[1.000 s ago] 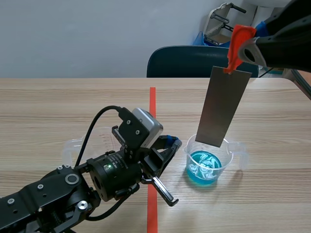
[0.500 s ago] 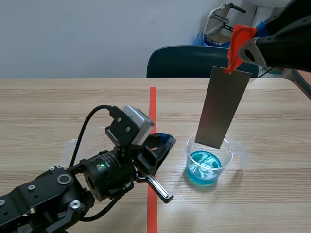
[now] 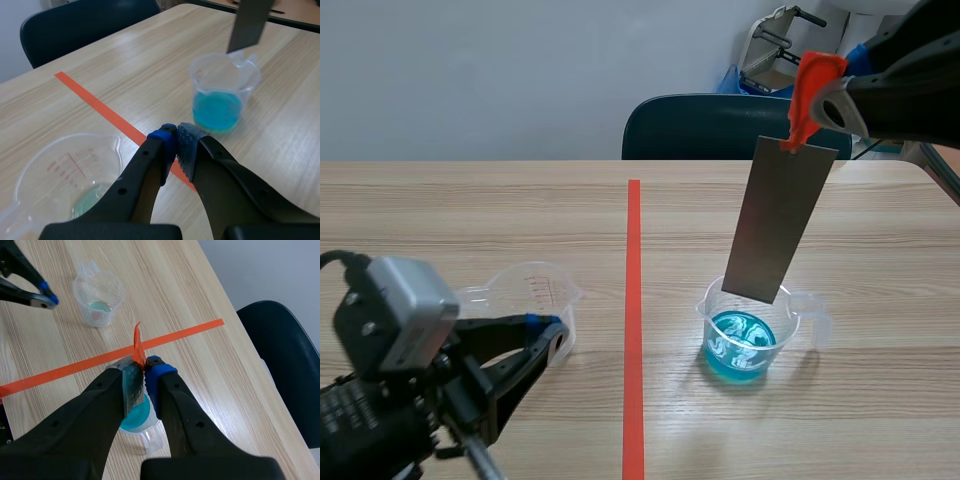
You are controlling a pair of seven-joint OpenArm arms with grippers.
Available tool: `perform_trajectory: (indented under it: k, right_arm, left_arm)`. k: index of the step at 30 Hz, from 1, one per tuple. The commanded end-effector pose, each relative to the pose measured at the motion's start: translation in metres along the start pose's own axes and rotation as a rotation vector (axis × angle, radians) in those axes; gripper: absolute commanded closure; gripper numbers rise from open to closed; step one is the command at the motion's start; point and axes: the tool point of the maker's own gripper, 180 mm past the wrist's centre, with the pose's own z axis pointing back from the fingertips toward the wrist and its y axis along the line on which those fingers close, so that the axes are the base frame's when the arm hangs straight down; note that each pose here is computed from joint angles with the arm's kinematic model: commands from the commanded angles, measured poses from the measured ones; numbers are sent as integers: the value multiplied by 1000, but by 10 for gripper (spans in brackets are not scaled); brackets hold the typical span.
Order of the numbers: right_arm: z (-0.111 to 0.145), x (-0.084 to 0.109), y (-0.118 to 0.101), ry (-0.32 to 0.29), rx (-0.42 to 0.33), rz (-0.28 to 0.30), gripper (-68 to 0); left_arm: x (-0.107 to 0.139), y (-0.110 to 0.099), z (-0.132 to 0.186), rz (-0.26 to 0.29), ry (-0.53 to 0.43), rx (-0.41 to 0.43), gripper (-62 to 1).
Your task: Do the redox reaction experiment
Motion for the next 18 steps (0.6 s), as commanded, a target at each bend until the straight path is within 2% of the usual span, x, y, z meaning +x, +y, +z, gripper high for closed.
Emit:
perform_trajectory:
  k: [1,4,9,14,18]
  right_arm:
    - [3,6,-4,-13,-13,24,-8]
    - [3,6,-4,-13,-13,24,-8]
    - [3,6,-4,-13,-13,24,-8]
    - [3,6,-4,-13,-13,24,-8]
    - [3,6,-4,-13,-13,24,-8]
  left_arm:
    - [4,-7,10,10,-17,-15,-32]
    - [2,-11,28,13,3,-12,-32]
    - [-2,-3,50,10,50,60,-32]
    - [6,-5,68,28,36,87,-32]
    - [9,4,79,26,46,147,-34]
